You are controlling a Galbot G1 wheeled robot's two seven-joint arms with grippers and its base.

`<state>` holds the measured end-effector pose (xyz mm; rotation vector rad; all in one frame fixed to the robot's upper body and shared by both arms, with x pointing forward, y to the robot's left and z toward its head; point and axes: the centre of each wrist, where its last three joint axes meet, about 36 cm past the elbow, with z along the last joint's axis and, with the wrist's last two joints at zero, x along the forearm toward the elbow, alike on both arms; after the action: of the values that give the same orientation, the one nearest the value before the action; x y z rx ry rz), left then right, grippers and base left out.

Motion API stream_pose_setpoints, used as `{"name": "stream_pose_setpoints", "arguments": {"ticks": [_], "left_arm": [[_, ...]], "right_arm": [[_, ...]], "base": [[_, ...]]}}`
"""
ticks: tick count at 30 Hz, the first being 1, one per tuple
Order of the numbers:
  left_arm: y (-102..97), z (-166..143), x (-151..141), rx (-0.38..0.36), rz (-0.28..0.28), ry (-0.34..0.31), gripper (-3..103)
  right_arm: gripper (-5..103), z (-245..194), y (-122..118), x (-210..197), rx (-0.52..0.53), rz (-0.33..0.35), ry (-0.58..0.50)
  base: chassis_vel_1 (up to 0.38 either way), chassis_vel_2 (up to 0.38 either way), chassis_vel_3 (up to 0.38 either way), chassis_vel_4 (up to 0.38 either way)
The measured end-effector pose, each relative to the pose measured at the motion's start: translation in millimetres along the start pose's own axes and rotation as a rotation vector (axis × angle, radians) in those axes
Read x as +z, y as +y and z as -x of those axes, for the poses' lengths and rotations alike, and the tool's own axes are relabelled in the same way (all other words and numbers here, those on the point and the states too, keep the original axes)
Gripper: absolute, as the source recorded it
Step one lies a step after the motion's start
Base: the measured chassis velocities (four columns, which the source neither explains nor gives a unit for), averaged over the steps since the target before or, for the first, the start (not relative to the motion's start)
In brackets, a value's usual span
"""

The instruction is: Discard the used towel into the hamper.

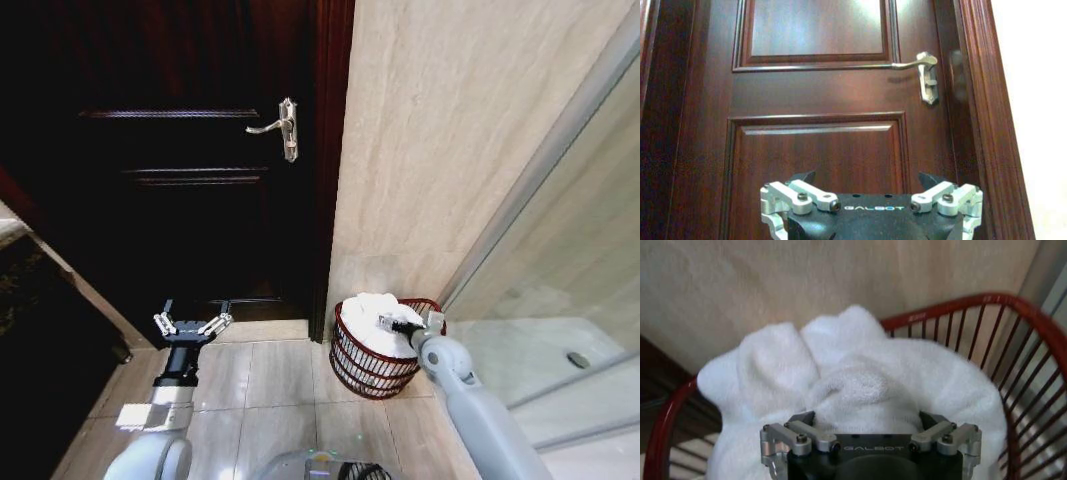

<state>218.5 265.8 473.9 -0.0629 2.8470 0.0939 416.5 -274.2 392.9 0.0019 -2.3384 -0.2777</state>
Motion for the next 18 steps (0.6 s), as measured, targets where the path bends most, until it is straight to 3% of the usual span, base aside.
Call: {"name": "stream_pose_setpoints", "arguments": {"ticks": [12,18], "left_arm": [[0.8,2.4,7.6,0.0,0.011,-0.001,100],[-0.1,2.6,11.1,-0.001,0.004,0.003,100]], "right_arm": [[100,10.4,3.0,21.0,-0.023,0.038,0.059],[100,-9.5,12.6,-8.3,-0.026,0.004,-0.068]], "base": [[0.0,0.0,0.0,0.0],[0.0,0.0,0.0,0.0]]}}
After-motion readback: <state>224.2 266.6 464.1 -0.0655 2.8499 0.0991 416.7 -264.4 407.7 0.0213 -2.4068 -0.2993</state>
